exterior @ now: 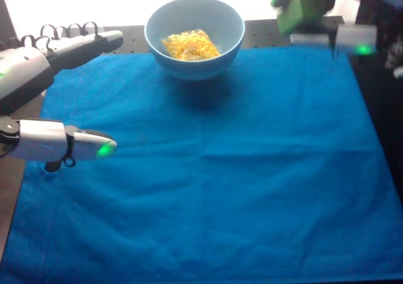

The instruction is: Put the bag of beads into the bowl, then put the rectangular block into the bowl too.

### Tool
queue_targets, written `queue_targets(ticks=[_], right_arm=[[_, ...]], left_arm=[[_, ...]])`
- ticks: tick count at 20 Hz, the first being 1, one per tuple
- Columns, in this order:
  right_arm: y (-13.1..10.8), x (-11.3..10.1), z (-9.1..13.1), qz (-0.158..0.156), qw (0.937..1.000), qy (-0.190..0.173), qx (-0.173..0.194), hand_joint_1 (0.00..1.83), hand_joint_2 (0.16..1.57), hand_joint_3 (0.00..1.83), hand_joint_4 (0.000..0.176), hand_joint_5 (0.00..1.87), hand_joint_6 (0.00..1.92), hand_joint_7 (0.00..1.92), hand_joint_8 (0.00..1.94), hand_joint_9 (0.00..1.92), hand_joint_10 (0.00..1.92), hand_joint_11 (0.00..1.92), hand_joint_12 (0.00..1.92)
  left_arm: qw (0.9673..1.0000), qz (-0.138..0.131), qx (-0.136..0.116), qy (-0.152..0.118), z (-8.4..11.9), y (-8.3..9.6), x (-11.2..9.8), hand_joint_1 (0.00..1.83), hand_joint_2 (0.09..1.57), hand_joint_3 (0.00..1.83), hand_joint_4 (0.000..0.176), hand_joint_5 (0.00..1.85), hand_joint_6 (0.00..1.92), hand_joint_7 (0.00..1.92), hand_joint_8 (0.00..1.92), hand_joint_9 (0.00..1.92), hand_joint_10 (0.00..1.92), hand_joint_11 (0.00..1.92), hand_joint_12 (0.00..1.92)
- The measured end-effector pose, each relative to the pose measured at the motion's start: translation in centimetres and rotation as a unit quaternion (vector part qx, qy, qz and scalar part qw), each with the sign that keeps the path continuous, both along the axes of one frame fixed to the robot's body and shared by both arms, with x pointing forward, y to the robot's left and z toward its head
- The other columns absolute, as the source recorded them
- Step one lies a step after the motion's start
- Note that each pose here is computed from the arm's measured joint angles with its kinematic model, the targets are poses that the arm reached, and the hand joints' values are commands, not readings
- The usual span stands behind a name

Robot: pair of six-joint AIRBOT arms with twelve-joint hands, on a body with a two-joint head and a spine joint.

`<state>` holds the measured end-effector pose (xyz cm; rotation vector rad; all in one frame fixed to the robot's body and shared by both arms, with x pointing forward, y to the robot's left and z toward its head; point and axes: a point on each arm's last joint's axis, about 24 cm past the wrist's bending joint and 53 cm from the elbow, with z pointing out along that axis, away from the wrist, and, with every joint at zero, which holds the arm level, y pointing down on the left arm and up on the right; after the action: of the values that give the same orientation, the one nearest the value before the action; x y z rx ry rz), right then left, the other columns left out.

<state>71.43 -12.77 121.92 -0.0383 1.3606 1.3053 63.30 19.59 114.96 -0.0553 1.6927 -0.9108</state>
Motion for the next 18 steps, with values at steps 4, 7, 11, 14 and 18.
queue_targets(ticks=[4, 7, 11, 14, 18], right_arm=[[3.4, 1.9, 1.5, 0.007, 0.9997, -0.018, 0.012, 1.20, 1.07, 0.00, 0.000, 1.08, 0.76, 1.30, 0.48, 1.43, 0.44, 1.16, 1.10], [5.5, 3.3, 1.4, 0.005, 0.9998, -0.014, 0.009, 1.18, 1.08, 0.00, 0.000, 1.07, 0.81, 1.43, 0.11, 1.44, 0.48, 1.17, 1.21], [7.8, 5.7, 0.1, -0.012, 0.9999, 0.010, 0.001, 1.17, 1.09, 0.00, 0.000, 1.05, 0.85, 1.48, 0.06, 1.32, 0.76, 1.07, 1.39], [9.5, 6.7, -2.1, -0.018, 0.9991, 0.037, -0.015, 1.16, 1.09, 0.00, 0.000, 1.04, 0.86, 1.43, 0.01, 1.28, 0.76, 1.13, 1.25], [11.1, 7.0, -3.7, -0.018, 0.9980, 0.054, -0.028, 1.11, 1.05, 0.00, 0.000, 0.86, 0.27, 1.06, 0.24, 1.18, 0.07, 0.83, 0.91]], left_arm=[[1.0000, -0.003, 0.003, 0.007, -0.5, -0.2, 0.0, 0.73, 0.87, 0.00, 0.142, 0.15, 0.00, 0.15, 0.00, 0.13, 0.00, 0.00, 0.28], [1.0000, -0.001, 0.003, 0.007, -0.5, 0.0, 0.2, 0.73, 0.88, 0.00, 0.126, 0.14, 0.00, 0.13, 0.00, 0.12, 0.00, 0.00, 0.23], [1.0000, -0.003, 0.001, 0.007, -0.8, -0.2, 0.3, 0.73, 0.88, 0.00, 0.100, 0.15, 0.00, 0.15, 0.00, 0.13, 0.00, 0.00, 0.27], [1.0000, 0.000, -0.003, 0.008, -0.9, -0.1, 0.5, 0.76, 0.89, 0.00, 0.093, 0.15, 0.00, 0.16, 0.00, 0.13, 0.00, 0.00, 0.28], [0.9999, -0.007, -0.007, 0.010, -1.0, -0.7, 0.7, 0.77, 0.89, 0.00, 0.093, 0.16, 0.00, 0.14, 0.00, 0.11, 0.00, 0.00, 0.17]])
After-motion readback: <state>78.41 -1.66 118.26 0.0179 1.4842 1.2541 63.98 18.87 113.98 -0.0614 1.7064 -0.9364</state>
